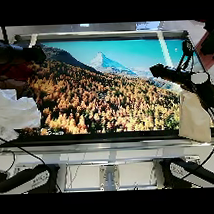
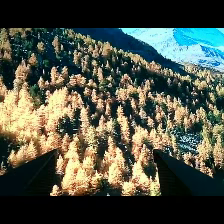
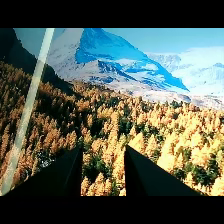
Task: Fold the shirts.
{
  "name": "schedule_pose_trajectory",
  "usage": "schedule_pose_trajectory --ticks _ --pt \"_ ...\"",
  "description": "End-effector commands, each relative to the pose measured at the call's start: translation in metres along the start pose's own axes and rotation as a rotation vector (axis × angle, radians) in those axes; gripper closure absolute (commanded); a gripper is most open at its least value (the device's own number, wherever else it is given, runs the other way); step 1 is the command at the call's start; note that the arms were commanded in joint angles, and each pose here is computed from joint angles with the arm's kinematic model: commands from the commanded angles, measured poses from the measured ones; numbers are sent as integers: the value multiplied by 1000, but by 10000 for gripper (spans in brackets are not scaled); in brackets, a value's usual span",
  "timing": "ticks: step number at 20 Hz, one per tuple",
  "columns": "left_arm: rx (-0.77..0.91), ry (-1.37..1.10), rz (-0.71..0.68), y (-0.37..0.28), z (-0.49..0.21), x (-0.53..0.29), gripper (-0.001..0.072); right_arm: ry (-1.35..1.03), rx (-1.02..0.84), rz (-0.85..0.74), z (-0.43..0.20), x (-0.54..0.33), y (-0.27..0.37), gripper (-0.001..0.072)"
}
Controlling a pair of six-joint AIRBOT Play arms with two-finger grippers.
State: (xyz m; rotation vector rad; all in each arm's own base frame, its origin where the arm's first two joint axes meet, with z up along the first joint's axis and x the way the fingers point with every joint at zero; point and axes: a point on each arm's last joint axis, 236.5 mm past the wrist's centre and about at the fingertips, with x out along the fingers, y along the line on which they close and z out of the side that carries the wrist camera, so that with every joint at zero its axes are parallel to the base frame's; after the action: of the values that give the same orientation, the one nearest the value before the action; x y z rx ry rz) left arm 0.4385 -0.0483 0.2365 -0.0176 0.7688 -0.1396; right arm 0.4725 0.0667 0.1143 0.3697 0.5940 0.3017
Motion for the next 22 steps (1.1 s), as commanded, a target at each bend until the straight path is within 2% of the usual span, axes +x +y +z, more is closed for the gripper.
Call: schedule_pose_trajectory --ticks 1,14,17,19,22 --pt "1 -2 0 0 0 -1 12 -1 -1 1 1 0 0 401" --pt "19 -79 14 3 19 -1 13 -1 -1 1 1 0 0 401" --pt "163 -68 139 32 19 0 13 -12 9 2 3 0 1 401" --pt "190 -51 245 56 18 -3 13 -16 5 -4 4 0 -1 401" --pt "176 -19 320 75 14 3 13 -18 6 -4 5 0 -1 401"
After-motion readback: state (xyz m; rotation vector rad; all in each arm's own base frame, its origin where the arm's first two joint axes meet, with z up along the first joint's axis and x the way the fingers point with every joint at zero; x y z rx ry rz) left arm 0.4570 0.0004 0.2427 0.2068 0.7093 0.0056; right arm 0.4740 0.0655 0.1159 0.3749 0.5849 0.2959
